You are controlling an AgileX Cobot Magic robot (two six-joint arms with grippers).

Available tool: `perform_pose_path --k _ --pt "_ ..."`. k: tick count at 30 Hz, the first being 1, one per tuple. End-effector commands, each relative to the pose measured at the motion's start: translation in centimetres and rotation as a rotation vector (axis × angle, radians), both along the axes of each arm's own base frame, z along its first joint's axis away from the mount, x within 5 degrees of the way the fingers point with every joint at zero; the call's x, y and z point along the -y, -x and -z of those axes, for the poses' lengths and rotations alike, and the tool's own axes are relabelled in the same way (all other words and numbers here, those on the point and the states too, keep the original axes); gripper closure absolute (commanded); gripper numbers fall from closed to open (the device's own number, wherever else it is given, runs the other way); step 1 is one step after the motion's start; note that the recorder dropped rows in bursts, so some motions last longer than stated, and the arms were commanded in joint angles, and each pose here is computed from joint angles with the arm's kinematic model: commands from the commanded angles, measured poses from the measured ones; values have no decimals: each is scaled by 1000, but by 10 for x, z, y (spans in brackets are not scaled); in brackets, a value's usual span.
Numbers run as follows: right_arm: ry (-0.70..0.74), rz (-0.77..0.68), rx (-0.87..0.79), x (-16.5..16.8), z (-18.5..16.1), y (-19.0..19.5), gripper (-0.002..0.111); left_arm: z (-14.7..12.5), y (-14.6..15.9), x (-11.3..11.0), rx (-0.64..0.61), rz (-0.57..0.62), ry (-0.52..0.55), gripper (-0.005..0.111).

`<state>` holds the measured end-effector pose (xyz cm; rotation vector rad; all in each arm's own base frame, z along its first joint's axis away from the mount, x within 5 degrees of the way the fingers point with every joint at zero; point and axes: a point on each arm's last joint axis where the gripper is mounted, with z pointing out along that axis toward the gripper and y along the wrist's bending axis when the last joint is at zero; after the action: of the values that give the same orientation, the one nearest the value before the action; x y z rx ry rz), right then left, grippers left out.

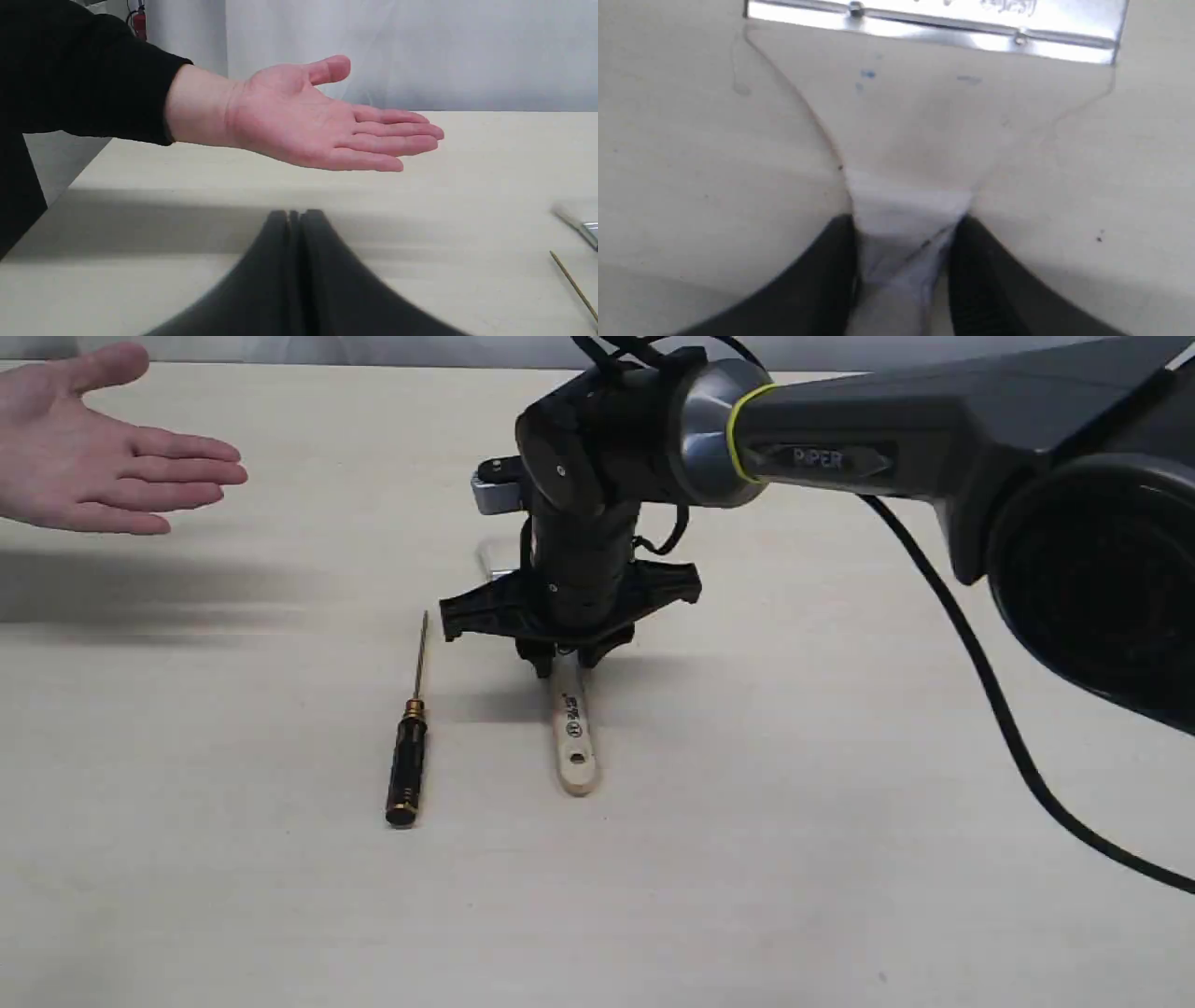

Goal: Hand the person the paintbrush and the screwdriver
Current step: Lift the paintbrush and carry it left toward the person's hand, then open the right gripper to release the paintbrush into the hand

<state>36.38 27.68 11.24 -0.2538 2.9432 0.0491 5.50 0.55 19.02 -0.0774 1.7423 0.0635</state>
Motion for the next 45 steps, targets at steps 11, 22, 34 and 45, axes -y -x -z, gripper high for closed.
perform_pose_path --k 11,22,34,45 --pt "-144 -123 92 -5 -64 7 104 0 0 0 11 6 3 107" --pt "-452 -224 316 -8 -173 24 104 0 0 0 11 6 6 107" --pt "-579 -497 401 -88 -168 22 104 0 0 0 11 6 6 107" --pt "-490 -628 293 -108 -101 15 88 0 0 0 11 6 6 107"
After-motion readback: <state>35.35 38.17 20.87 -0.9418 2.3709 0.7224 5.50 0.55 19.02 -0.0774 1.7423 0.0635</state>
